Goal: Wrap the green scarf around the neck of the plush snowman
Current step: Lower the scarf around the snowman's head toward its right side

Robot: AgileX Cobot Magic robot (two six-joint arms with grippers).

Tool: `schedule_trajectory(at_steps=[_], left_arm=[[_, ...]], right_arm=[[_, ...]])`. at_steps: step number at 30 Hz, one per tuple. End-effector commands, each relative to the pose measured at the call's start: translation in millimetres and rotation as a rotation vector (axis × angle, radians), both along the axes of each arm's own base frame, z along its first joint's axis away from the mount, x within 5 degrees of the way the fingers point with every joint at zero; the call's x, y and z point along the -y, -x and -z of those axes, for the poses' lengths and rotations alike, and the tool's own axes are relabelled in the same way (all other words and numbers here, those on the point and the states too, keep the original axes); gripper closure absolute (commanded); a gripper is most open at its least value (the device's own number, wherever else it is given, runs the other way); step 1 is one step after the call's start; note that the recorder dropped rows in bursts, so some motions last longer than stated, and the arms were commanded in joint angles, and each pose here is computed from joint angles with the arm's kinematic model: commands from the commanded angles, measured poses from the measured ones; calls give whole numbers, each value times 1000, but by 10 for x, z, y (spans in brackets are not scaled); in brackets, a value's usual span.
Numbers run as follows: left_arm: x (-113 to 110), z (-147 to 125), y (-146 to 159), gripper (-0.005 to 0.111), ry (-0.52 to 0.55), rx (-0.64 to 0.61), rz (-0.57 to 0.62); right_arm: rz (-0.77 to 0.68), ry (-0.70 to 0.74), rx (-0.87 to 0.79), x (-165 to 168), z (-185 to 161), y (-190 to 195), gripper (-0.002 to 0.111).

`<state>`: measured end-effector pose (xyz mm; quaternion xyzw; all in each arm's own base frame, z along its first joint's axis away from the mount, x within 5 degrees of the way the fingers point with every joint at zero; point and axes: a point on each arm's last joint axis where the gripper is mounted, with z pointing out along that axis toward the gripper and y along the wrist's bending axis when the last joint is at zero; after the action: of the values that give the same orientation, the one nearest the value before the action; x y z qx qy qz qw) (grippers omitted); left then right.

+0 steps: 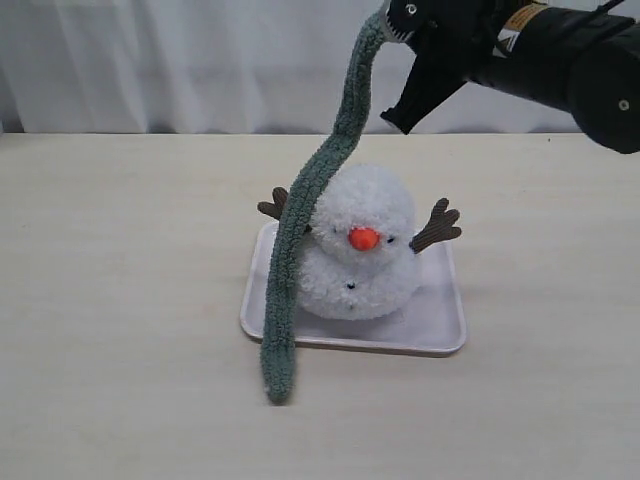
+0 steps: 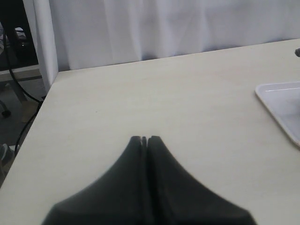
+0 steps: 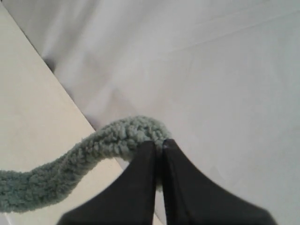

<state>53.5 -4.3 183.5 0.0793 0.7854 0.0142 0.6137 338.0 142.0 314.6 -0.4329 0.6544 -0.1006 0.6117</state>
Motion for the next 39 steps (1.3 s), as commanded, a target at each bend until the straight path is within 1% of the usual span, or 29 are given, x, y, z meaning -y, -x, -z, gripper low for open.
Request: schedule_trajectory(at_steps=[1, 5, 9, 13, 18, 21, 24, 27, 32, 39], left_arm=[[5, -5, -2, 107, 8, 13, 6], [5, -5, -2, 107, 8, 13, 6], [5, -5, -2, 107, 8, 13, 6], [5, -4, -2, 107, 8, 10, 6], [5, -4, -2, 107, 8, 10, 6], [5, -4, -2, 107, 8, 10, 6], [5, -4, -2, 107, 8, 10, 6], [5, -4, -2, 107, 8, 10, 6], [5, -4, -2, 107, 8, 10, 6], [5, -5, -2, 107, 8, 12, 6]], right_arm=[[16, 22, -71, 5, 184, -67, 104], [24, 50, -131, 2, 312, -97, 104], [46, 99, -225, 37, 398, -67, 104], [56, 183, -314, 79, 487, -26, 104], [76, 227, -397, 123, 530, 28, 104], [87, 239, -418, 158, 473, 86, 104], [119, 219, -452, 203, 387, 167, 104], [148, 225, -506, 256, 339, 254, 104], [224, 244, -672, 317, 465, 330, 104], [298, 215, -798, 301, 760, 295, 104]])
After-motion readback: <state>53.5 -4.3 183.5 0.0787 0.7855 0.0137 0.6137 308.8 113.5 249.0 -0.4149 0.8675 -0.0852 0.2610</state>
